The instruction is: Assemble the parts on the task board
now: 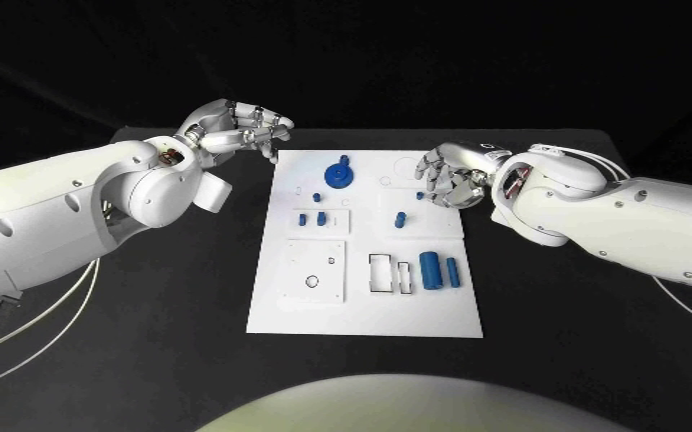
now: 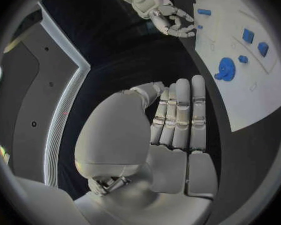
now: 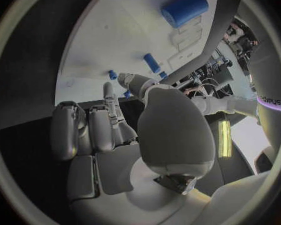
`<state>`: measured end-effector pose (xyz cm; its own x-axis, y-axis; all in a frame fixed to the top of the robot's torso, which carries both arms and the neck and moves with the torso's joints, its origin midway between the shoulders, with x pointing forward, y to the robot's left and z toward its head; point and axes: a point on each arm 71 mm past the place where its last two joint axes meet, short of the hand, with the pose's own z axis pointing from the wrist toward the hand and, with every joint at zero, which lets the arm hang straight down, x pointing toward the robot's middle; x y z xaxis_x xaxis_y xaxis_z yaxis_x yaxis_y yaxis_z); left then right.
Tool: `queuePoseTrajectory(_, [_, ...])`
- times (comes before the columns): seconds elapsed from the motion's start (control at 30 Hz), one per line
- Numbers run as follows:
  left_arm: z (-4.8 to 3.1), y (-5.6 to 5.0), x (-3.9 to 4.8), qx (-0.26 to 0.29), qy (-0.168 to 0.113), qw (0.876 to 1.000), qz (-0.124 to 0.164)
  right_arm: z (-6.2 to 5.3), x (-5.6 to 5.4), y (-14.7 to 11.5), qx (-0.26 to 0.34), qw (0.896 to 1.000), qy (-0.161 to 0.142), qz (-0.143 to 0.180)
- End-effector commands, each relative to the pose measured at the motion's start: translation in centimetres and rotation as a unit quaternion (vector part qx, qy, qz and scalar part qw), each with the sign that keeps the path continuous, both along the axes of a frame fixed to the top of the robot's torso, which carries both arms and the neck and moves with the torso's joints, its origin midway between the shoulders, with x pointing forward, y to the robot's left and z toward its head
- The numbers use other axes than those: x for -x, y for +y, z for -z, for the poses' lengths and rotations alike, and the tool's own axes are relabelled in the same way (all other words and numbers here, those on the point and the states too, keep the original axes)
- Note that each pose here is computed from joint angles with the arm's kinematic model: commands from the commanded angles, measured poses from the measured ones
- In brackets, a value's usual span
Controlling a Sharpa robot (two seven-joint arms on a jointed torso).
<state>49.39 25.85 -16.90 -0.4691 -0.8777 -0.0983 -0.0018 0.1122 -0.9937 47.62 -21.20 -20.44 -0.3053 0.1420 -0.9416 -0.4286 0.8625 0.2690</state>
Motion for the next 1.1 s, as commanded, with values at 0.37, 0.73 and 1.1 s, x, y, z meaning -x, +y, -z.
queuePoseTrajectory(0.37, [-0.42, -0.8, 0.46, 0.042, -0.004, 0.999, 0.021, 1.2, -0.1, 0.9, 0.065, 0.998, 0.001, 0.007])
queuePoseTrajectory(0.73, [-0.49, -1.0, 0.54, 0.044, -0.006, 0.999, 0.025, 2.0, -0.1, 1.5, 0.071, 0.997, -0.001, 0.004])
queuePoseTrajectory(1.1, [-0.51, -1.1, 0.6, 0.042, -0.007, 0.999, 0.026, 3.1, 0.2, 2.1, 0.08, 0.997, 0.013, 0.0])
